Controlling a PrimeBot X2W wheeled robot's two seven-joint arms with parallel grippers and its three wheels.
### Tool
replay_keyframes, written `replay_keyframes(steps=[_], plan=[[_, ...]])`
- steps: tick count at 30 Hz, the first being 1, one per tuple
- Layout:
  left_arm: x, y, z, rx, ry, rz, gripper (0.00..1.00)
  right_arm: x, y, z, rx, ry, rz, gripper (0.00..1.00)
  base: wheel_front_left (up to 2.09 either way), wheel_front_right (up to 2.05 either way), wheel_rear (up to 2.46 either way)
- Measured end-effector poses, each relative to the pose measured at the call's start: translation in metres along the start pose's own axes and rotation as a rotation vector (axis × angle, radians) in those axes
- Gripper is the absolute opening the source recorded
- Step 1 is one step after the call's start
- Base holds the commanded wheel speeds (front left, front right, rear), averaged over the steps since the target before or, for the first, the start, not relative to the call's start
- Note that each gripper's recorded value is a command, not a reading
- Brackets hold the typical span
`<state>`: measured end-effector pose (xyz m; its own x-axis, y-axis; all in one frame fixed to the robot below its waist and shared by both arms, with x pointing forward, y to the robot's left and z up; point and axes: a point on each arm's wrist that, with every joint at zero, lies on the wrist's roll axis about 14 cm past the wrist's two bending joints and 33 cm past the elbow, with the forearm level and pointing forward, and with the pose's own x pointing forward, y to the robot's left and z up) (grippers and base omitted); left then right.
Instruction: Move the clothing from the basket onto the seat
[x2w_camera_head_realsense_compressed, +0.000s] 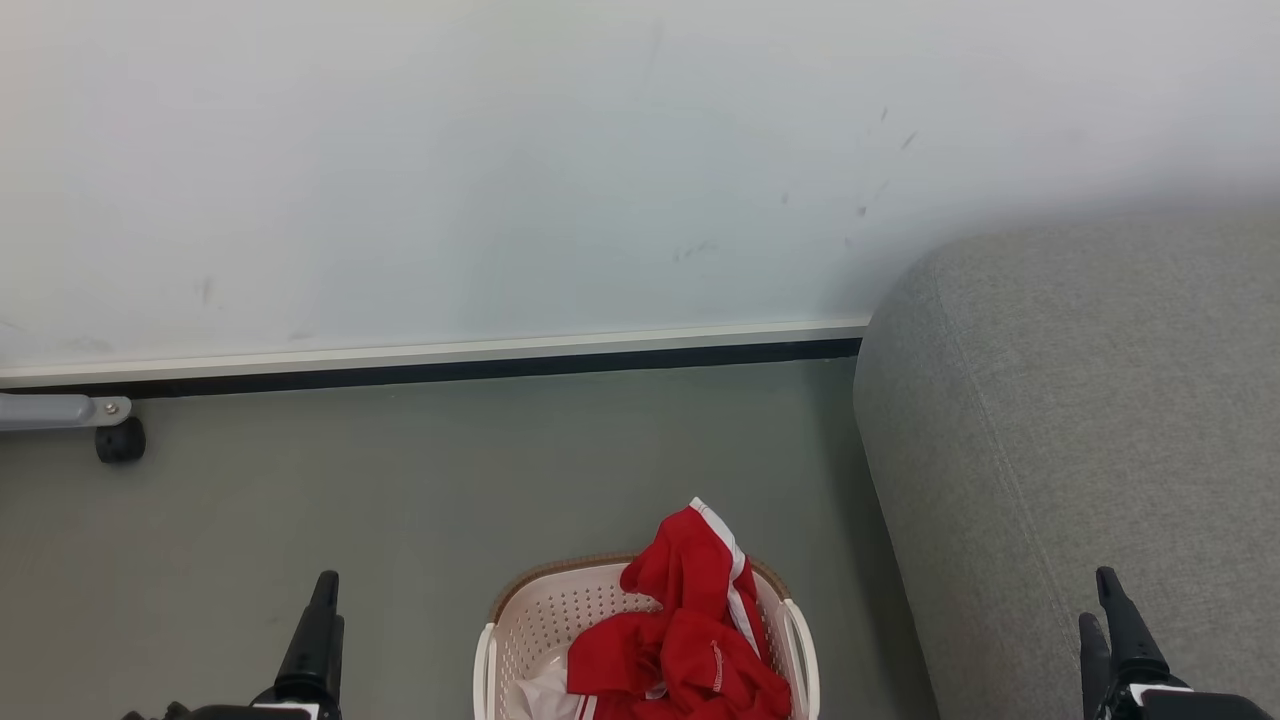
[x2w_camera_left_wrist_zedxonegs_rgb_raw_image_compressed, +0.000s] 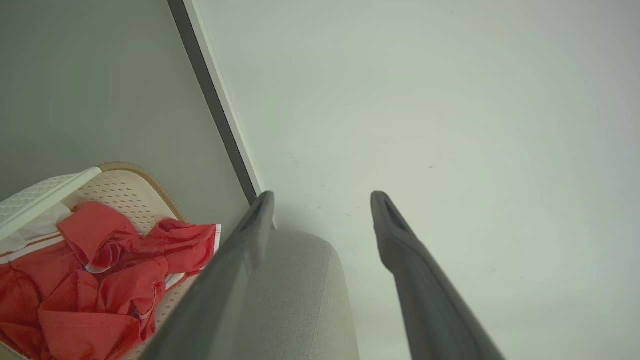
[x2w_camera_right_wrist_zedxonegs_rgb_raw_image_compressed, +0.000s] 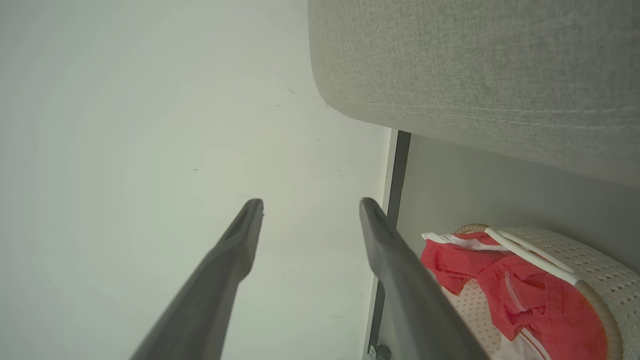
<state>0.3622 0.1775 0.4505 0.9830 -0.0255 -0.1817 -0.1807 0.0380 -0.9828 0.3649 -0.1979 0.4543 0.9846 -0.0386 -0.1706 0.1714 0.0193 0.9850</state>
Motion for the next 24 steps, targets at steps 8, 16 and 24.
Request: replay_keyframes(steps=[8,16,24], plan=[[0.002,-0.006,-0.003,0.097,-0.002,0.000,1.00,0.001,0.005,-0.002,-0.122,-0.003,-0.001,1.00,0.00,0.00,0.00],[0.006,-0.014,-0.013,0.246,0.015,-0.010,1.00,0.002,0.011,-0.010,-0.325,0.022,0.005,1.00,0.00,0.00,0.00],[0.008,-0.020,-0.022,0.450,0.035,-0.025,1.00,0.002,0.013,-0.016,-0.502,0.035,0.010,1.00,0.00,0.00,0.00]])
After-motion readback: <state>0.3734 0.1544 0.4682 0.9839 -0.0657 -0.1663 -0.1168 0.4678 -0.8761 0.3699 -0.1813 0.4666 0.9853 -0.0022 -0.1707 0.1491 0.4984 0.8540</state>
